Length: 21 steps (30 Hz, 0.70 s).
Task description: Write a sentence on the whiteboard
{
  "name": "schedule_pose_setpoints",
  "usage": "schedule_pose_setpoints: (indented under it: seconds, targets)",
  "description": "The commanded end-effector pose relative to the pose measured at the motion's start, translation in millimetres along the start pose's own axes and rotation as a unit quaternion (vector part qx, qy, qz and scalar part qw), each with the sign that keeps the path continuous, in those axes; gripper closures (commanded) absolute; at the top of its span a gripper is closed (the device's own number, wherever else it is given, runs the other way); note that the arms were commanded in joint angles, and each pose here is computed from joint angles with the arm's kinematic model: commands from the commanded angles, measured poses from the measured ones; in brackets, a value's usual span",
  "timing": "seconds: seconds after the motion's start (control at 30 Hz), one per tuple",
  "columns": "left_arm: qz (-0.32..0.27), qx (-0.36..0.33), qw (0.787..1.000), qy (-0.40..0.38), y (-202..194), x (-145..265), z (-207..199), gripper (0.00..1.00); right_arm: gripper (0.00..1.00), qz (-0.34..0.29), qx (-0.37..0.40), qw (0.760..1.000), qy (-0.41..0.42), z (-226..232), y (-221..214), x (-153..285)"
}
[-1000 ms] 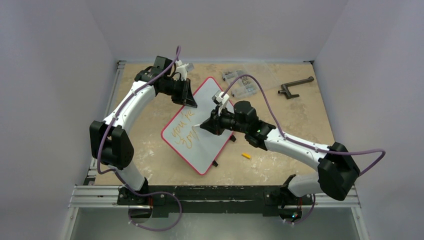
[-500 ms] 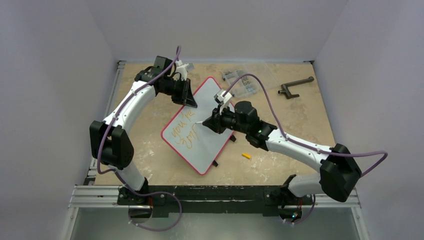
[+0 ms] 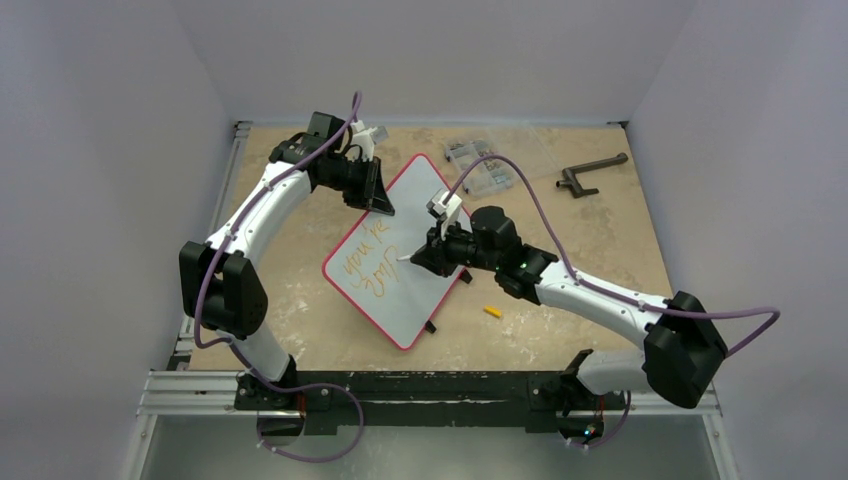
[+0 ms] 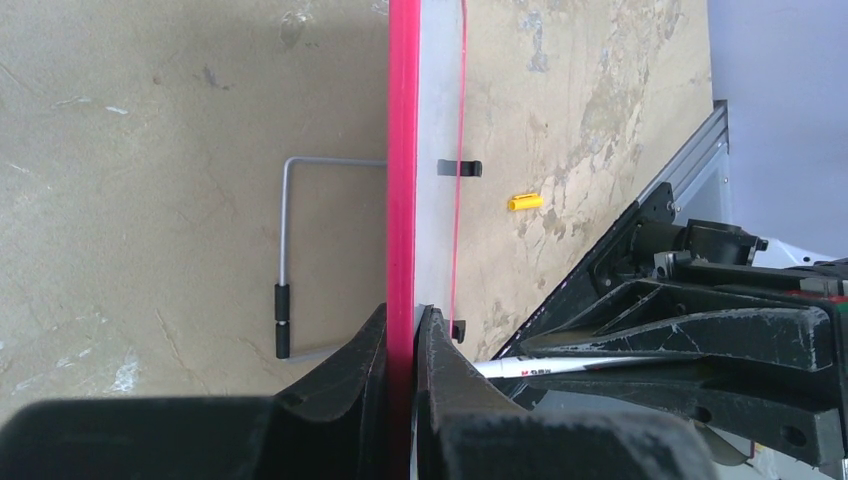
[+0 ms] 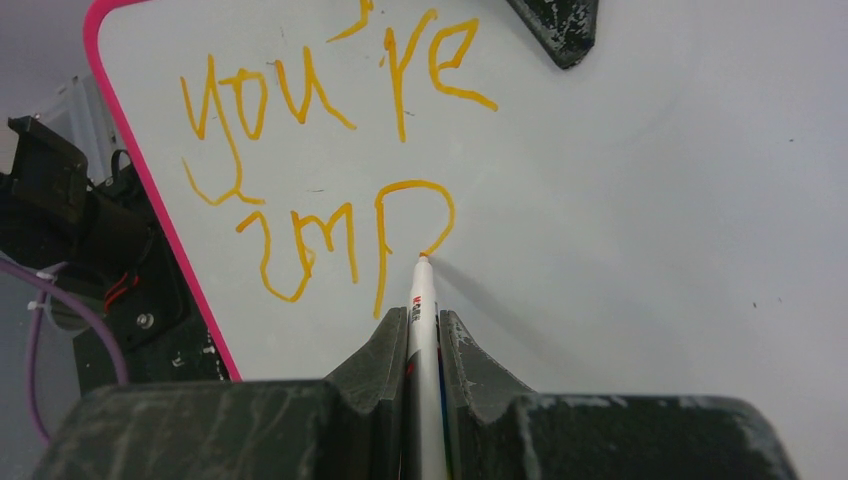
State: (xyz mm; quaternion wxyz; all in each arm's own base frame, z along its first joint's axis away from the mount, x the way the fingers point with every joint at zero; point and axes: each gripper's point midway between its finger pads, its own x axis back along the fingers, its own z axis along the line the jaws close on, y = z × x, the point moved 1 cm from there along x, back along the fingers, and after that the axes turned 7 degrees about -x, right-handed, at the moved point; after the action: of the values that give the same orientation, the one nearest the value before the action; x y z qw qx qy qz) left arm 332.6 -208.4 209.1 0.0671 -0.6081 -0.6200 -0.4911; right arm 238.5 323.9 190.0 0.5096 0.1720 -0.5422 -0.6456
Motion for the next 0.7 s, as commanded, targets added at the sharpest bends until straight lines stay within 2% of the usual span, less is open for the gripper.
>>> schedule_pose_setpoints:
  seconds: [0.0,0.27,0.47,0.67]
  targets:
    - [-0.003,-0.019,0.996,0.086,-1,9,26,1.00,1.00,0.001,0.019,0.999,0.046,16,3,5]
    - [-0.004,-0.019,0.996,0.086,-1,10,25,1.00,1.00,-0.006,0.024,0.997,0.077,28,15,0]
    - [-0.005,-0.019,0.996,0.087,0,10,26,1.00,1.00,-0.058,0.022,0.995,0.074,34,46,6]
    - [-0.005,-0.020,0.996,0.085,-1,11,25,1.00,1.00,-0.094,0.004,0.995,0.017,16,65,7]
